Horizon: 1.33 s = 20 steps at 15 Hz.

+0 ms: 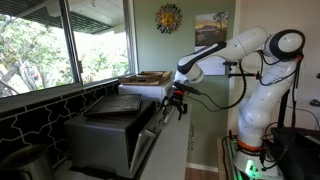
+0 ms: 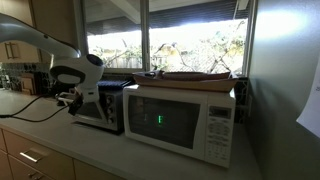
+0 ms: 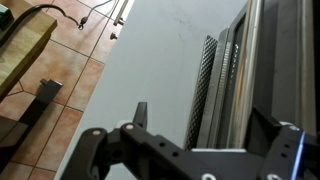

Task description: Open the lid of the oven

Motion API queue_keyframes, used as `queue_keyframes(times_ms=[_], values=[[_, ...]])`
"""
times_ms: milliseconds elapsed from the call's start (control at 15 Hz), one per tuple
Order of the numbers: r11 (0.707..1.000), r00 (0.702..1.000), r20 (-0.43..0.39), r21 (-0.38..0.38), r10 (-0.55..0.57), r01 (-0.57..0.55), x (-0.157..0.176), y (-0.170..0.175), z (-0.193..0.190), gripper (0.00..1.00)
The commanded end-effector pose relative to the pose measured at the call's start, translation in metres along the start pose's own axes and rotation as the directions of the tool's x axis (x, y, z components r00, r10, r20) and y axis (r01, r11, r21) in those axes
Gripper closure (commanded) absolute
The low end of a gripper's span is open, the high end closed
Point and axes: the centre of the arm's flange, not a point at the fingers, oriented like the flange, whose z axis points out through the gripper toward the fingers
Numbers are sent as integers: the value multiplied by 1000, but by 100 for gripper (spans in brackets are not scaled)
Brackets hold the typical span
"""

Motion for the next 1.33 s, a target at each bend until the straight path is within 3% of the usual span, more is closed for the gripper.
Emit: queue_keyframes(times_ms=[0,533,1267], values=[[999,992,119,-1,-43,43,2,32,27,0],[998,978,197,29,-64,60,13,55,60,0],[996,993,88,-36,-73,77,12,72,66,0]])
